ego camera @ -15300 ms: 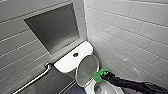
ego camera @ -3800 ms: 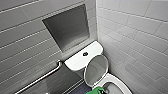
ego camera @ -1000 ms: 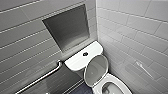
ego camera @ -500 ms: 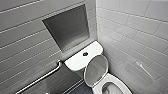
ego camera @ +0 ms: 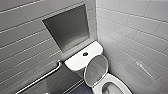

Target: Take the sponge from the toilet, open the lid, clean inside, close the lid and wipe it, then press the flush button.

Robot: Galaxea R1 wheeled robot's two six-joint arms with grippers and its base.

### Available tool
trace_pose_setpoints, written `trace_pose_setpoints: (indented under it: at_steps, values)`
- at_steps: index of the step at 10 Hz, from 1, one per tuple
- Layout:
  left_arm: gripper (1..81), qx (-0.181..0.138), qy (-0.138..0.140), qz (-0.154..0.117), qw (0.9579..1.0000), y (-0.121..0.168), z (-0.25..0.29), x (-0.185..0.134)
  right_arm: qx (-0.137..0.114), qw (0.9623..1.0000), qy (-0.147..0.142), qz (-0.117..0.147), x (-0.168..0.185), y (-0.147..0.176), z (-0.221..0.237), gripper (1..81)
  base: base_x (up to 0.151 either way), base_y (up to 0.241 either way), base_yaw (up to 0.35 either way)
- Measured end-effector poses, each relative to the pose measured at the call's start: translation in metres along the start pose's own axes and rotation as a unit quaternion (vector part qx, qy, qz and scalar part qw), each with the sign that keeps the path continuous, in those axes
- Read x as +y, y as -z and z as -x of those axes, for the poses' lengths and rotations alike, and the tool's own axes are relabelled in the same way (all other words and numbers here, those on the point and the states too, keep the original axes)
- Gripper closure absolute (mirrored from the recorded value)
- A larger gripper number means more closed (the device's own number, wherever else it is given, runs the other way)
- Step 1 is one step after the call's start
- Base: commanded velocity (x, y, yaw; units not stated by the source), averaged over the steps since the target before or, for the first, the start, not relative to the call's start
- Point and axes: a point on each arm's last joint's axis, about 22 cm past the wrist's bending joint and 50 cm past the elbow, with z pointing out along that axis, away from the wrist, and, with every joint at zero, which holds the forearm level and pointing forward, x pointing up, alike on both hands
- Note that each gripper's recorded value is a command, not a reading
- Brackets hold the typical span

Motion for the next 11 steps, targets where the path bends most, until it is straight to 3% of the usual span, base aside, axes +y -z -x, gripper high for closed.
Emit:
trace_pose_setpoints:
  at_steps: [2,4,7,9,11]
  values:
    - [1.0,0.014,-0.015,0.02,0.9996,0.019,-0.035,0.001,-0.009,0.9999,0.002,-0.008,-0.007,-0.002,0.023,81.1,0.0,0.0,0.0]
    - [1.0,0.013,-0.044,0.04,0.9982,0.033,-0.073,0.008,-0.011,0.9997,-0.017,-0.015,-0.016,0.001,0.047,81.1,0.0,0.0,0.0]
    - [1.0,0.029,-0.093,0.065,0.9931,0.04,-0.184,0.039,-0.003,0.9991,-0.042,0.002,-0.002,0.001,0.067,81.1,0.0,0.0,0.0]
    - [1.0,0.031,-0.09,0.07,0.993,0.055,-0.221,0.046,-0.013,0.9992,-0.038,-0.003,-0.001,-0.005,0.068,81.1,0.0,0.0,0.0]
    - [1.0,0.018,-0.08,0.082,0.9932,0.06,-0.233,0.06,-0.04,0.9987,-0.028,-0.011,0.011,-0.016,0.072,81.1,0.0,0.0,0.0]
